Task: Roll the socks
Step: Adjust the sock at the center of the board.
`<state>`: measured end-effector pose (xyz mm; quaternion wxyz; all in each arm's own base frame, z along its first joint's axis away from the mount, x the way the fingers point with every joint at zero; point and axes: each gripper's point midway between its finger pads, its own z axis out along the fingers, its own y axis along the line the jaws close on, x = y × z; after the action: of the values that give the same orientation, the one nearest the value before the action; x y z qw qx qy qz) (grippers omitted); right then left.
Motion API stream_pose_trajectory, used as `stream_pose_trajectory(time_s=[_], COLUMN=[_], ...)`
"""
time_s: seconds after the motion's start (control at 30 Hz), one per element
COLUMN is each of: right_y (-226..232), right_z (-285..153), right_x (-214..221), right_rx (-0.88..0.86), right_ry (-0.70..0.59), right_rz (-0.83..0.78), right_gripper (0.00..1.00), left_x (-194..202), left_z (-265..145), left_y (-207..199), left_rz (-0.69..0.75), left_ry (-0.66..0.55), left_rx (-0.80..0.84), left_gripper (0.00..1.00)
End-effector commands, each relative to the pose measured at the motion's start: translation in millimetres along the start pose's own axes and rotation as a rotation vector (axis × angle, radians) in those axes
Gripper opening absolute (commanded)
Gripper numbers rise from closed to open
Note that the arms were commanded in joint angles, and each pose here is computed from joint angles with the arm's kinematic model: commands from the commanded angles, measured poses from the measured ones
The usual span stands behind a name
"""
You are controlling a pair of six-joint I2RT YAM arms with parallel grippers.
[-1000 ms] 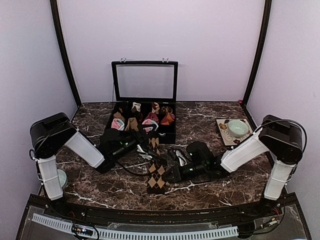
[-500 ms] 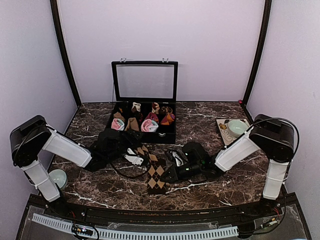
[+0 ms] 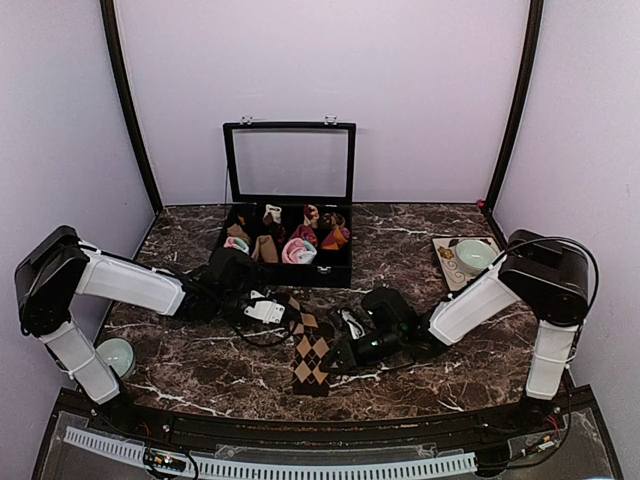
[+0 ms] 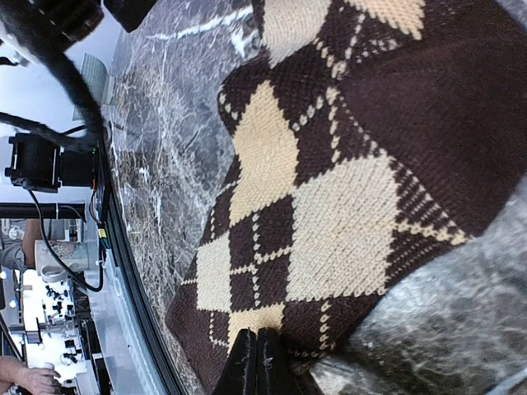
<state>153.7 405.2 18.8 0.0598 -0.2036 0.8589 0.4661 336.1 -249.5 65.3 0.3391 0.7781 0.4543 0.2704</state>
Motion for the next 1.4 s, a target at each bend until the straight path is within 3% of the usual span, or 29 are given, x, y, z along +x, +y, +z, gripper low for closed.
stream_pose_trajectory(time_s=[0.0,0.13,0.27,0.37,0.57,0.8,1.03,1.37], right_y=[-13.3,-10.2,0.4,13.0,18.8,17.7,26.5,39.8], right_z=[-0.1,-3.8,-6.4,-14.0,-22.0,-27.2,-28.7,-21.4], right_x=[25.2,29.3,30.7,24.2,21.5,25.8,21.9,7.6], right_rx=[0.048,0.041,0.009,-0.012,-0.023,-0.033,-0.051,-0.078], right_ry=[0.074,0.087,0.101,0.081,0.054,0.039,0.04,0.037], right_rz=[0.017,0.011,0.0,-0.025,-0.038,-0.05,-0.079,-0.118], right_gripper=[0.01,0.01,0.01,0.01,0.0,0.0,0.0,0.0], left_x=[-7.9,-25.8,-50.0,-60.9,-79.3,-65.0,-68.4,-43.9], left_z=[-36.7,-62.4,-64.8,-48.0,-16.2,0.8,-14.2,22.1], left_y=[5.6,12.0,25.2,20.9,4.3,0.8,35.9,13.4], left_rz=[-0.286,-0.552,-0.733,-0.836,-0.953,-1.086,-1.202,-1.215], left_ry=[-0.086,-0.185,-0.226,-0.181,-0.123,-0.049,-0.19,-0.022], left_rx=[0.219,0.424,0.594,0.705,0.859,0.832,0.899,0.78], left_gripper=[0.99,0.98,0.86,0.74,0.65,0.6,0.6,0.43])
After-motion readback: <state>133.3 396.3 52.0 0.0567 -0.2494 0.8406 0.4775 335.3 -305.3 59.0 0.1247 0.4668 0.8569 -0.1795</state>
